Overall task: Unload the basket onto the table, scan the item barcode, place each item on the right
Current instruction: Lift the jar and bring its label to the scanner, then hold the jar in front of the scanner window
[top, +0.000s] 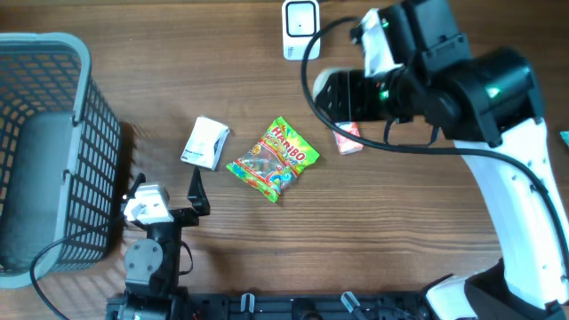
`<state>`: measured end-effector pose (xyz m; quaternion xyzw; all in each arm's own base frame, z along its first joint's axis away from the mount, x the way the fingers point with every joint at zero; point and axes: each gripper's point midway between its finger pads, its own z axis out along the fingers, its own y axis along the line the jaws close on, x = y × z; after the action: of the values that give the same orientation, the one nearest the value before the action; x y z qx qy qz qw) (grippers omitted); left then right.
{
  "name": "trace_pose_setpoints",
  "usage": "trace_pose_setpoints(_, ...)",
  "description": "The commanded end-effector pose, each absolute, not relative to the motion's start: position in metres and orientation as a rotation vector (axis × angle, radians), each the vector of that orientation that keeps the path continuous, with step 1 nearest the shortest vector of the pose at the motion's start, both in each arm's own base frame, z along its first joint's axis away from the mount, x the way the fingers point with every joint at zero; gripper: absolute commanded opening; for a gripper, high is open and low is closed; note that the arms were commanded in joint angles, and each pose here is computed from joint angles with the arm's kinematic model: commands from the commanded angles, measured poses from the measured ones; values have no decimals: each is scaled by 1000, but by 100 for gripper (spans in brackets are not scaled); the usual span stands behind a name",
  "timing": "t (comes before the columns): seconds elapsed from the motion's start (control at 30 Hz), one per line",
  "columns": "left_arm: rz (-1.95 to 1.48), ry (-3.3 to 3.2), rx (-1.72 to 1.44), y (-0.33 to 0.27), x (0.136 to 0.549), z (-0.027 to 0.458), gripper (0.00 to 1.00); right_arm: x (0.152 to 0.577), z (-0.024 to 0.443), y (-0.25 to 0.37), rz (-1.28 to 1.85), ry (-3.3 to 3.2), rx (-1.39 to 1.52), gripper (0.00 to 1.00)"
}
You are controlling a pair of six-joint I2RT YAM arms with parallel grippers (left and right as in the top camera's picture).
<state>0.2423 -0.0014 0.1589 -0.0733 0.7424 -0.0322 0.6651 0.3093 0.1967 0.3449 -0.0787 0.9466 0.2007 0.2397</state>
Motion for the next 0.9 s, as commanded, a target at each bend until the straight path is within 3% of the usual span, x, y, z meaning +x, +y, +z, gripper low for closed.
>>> trace_pose_setpoints(0.0,-74,1677,-182,0,243,156,100,359,339,185,358,2481,-93,51)
trace_pose_setpoints(0.5,-74,1677,-182,0,243,156,100,541,271,232,112,1989,-188,45)
trace_pose_setpoints(0.67,-74,1677,-182,0,243,156,100,590,239,237,3,1846,-151,46)
trace_pose_setpoints(0.87,-74,1677,-182,0,243,156,100,623,192,249,24,1742,-121,57)
